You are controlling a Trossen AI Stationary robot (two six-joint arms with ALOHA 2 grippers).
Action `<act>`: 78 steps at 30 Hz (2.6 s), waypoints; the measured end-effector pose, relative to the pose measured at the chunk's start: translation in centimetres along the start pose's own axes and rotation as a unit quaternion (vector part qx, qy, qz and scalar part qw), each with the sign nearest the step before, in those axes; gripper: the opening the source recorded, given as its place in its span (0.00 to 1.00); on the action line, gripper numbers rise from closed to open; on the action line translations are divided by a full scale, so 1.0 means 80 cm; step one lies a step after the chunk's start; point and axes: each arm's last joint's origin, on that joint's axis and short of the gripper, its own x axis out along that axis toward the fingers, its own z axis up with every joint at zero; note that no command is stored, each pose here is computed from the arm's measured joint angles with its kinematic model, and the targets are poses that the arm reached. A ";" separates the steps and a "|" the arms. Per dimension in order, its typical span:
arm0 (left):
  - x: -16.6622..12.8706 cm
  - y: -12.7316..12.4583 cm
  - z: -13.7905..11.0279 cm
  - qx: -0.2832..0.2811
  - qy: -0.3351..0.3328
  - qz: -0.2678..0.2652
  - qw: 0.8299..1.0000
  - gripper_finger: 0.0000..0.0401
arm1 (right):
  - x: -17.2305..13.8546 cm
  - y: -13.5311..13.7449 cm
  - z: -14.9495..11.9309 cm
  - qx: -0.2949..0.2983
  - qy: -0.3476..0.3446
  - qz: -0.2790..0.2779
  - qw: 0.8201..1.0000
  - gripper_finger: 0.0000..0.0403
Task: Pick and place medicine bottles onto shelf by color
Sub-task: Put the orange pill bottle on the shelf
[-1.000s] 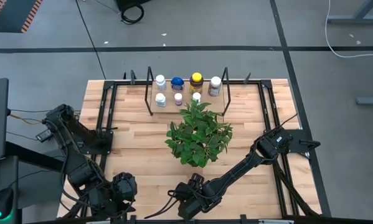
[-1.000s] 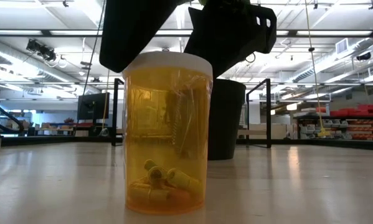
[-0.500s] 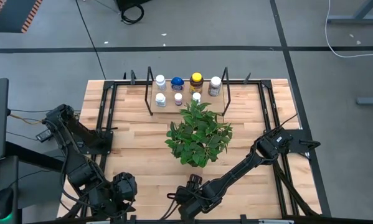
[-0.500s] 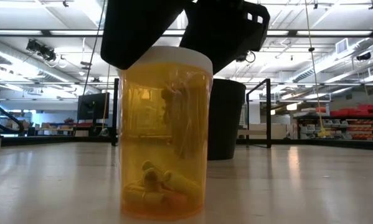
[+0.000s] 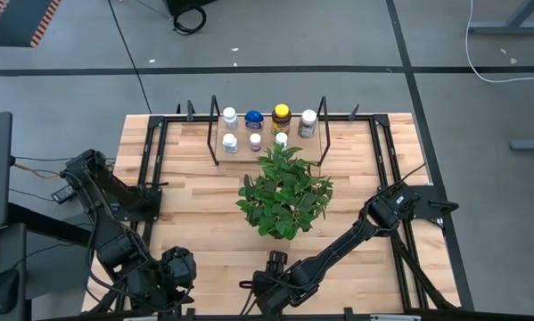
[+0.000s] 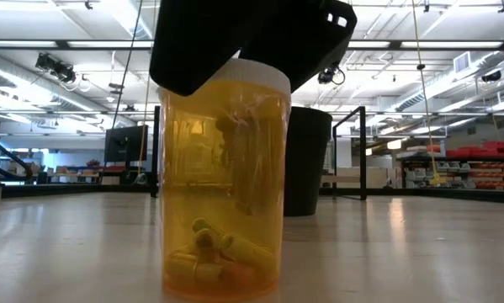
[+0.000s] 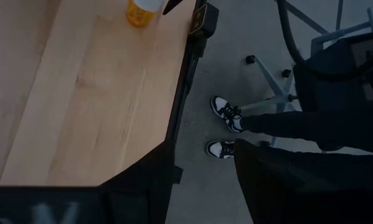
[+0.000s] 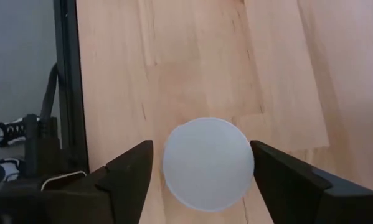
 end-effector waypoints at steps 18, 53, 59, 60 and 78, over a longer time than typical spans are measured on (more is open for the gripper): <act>0.000 0.002 -0.001 0.002 0.004 0.009 1.000 0.43 | -0.001 0.002 -0.003 -0.005 0.015 0.010 1.000 0.57; 0.001 0.011 0.020 0.026 -0.010 0.017 0.999 0.43 | -0.220 -0.061 -0.027 0.102 0.050 -0.115 0.987 0.57; -0.006 0.012 0.021 0.037 -0.013 0.010 0.999 0.43 | -0.278 -0.090 -0.028 0.128 0.020 -0.110 0.985 0.57; -0.007 0.013 0.021 0.037 -0.013 0.010 0.999 0.43 | -0.286 -0.094 -0.028 0.132 0.015 -0.103 0.986 0.57; -0.016 0.021 0.032 0.051 -0.023 0.012 0.998 0.43 | -0.350 -0.172 -0.002 0.098 -0.012 -0.059 0.993 0.58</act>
